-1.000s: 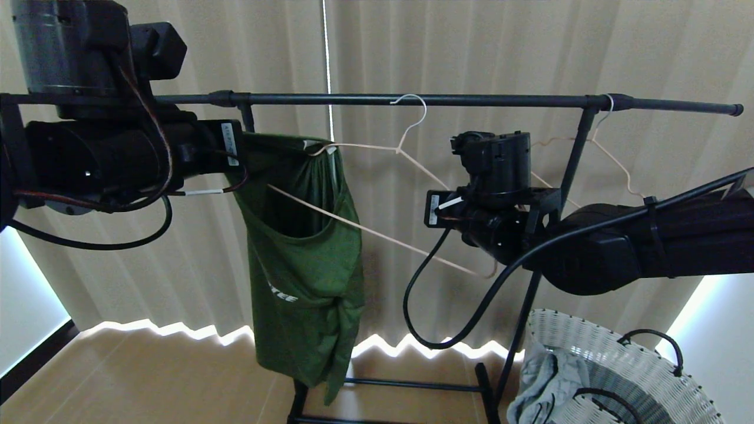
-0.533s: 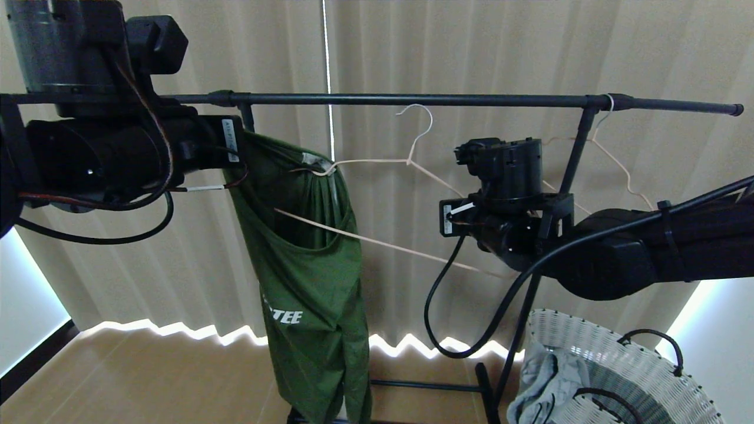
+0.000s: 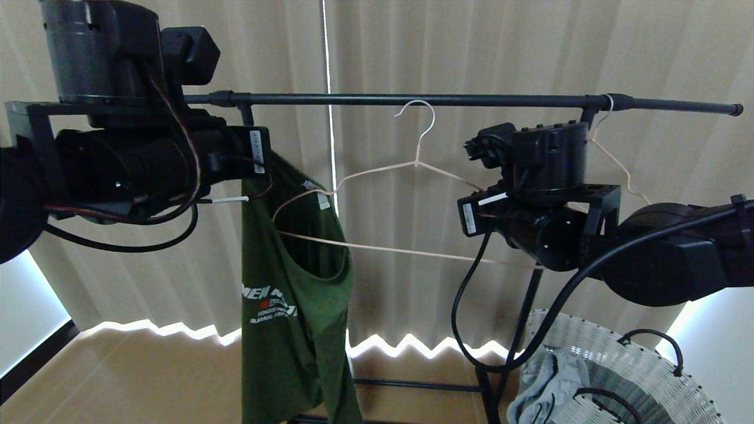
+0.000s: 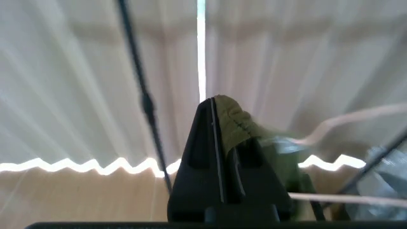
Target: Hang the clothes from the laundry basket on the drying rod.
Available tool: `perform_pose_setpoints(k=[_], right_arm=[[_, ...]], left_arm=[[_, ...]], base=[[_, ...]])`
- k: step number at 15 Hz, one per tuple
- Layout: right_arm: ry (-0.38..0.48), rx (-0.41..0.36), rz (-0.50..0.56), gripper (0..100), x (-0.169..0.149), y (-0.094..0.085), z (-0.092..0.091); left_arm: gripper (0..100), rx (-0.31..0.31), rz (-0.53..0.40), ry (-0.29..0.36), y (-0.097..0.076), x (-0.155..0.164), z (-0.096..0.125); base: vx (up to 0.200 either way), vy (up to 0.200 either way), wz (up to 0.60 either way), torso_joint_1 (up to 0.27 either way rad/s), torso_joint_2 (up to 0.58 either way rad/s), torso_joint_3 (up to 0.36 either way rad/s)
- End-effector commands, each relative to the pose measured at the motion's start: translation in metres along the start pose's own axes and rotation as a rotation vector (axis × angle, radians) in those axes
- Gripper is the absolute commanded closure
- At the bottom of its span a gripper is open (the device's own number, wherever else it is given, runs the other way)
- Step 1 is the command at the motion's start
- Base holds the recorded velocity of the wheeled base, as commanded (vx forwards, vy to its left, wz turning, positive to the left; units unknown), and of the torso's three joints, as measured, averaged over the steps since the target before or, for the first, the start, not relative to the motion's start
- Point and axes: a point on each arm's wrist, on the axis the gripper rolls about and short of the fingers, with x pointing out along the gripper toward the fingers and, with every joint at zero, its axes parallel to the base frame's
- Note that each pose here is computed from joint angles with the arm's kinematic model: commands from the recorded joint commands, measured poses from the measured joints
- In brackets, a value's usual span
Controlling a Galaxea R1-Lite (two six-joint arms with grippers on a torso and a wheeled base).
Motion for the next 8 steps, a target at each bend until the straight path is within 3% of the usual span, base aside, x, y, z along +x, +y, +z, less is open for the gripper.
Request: perform_pose_setpoints(k=[1,4,8], right_arm=[[-0.019,0.010,-0.019,100,-0.001,0.000,0.006],[-0.038,0.026,-0.016,100,0.000,0.004,0.012],[-0.066,0.040,0.060,100,-0.015,0.028,0.013]], left_arm=[[100,0.007,-0.023,0.010,-0.007,-0.003,-0.003],[100,0.008,-0.059,0.021,-0.018,-0.005,-0.008],[100,-0.045,-0.088,0.013,-0.032,0.005,-0.004]], base=[[0.000,0.000,0.00,0.000,0.00,0.000],[0.000,0.000,0.00,0.000,0.00,0.000],[0.000,0.000,0.00,0.000,0.00,0.000]])
